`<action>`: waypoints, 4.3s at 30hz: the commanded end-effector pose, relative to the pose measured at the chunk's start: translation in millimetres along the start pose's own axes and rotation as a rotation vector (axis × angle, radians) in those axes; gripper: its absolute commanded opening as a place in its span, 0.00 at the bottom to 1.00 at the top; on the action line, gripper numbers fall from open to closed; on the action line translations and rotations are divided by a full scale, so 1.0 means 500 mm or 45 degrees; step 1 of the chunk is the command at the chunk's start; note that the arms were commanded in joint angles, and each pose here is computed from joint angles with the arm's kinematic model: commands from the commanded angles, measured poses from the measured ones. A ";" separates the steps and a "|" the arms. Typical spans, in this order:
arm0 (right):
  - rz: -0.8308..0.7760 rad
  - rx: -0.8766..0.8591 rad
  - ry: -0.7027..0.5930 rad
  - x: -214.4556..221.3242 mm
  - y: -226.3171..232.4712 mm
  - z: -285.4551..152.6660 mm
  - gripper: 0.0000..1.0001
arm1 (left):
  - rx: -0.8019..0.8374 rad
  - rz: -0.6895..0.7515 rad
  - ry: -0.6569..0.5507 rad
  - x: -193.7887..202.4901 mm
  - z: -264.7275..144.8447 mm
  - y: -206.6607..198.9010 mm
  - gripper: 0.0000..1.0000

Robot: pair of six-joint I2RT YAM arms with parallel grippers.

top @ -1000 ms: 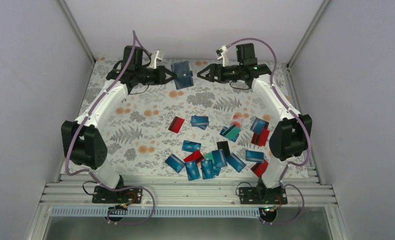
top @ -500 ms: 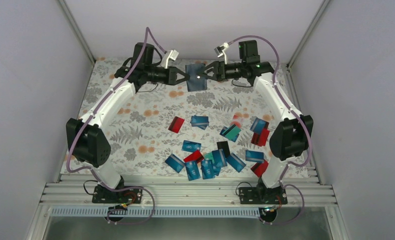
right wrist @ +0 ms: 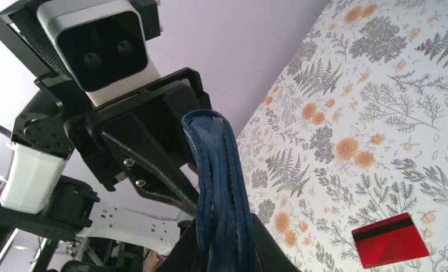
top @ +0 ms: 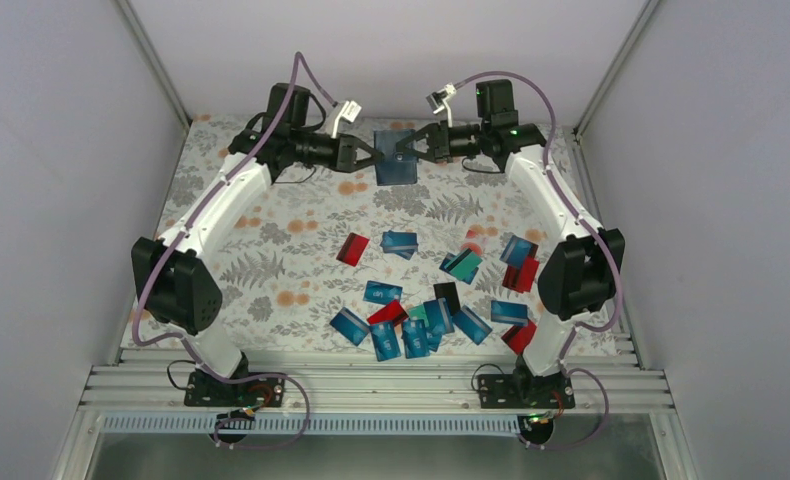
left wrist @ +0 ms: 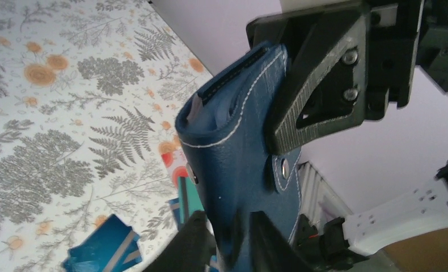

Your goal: Put the credit cards into the card holder

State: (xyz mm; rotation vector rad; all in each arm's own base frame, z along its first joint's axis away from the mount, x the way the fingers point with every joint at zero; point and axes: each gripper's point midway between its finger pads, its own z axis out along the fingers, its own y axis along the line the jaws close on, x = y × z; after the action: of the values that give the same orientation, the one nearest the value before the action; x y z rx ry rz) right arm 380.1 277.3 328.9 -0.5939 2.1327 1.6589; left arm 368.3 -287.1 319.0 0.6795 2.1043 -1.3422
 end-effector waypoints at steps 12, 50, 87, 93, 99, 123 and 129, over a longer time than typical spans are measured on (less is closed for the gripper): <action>-0.116 -0.257 0.038 -0.018 0.099 -0.005 0.04 | 0.144 0.027 -0.142 -0.006 -0.075 -0.045 0.90; -0.030 0.591 -0.146 -0.060 -0.054 0.027 0.77 | -0.411 -0.298 -0.085 0.013 0.011 0.161 0.02; 0.301 1.218 -0.161 -0.032 -0.429 -0.145 0.40 | -0.569 -0.237 -0.017 -0.015 0.028 0.185 0.02; 0.107 0.790 -0.212 -0.065 -0.262 -0.086 0.44 | -0.576 -0.280 0.014 0.003 0.041 0.213 0.02; -0.038 0.615 -0.131 -0.052 -0.168 -0.022 0.55 | -0.546 -0.332 0.027 0.022 0.054 0.221 0.02; 0.058 0.885 0.125 0.018 -0.289 0.101 0.21 | -0.464 -0.351 0.036 0.068 0.057 0.204 0.02; 0.096 0.883 0.177 0.053 -0.304 0.102 0.07 | -0.461 -0.362 0.039 0.072 0.059 0.207 0.02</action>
State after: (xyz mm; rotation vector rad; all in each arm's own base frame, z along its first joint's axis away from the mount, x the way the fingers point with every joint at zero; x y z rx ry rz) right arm 451.1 289.9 190.7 -0.3992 2.5965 0.8265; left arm 418.0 -267.6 194.9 0.2374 2.5192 -1.0015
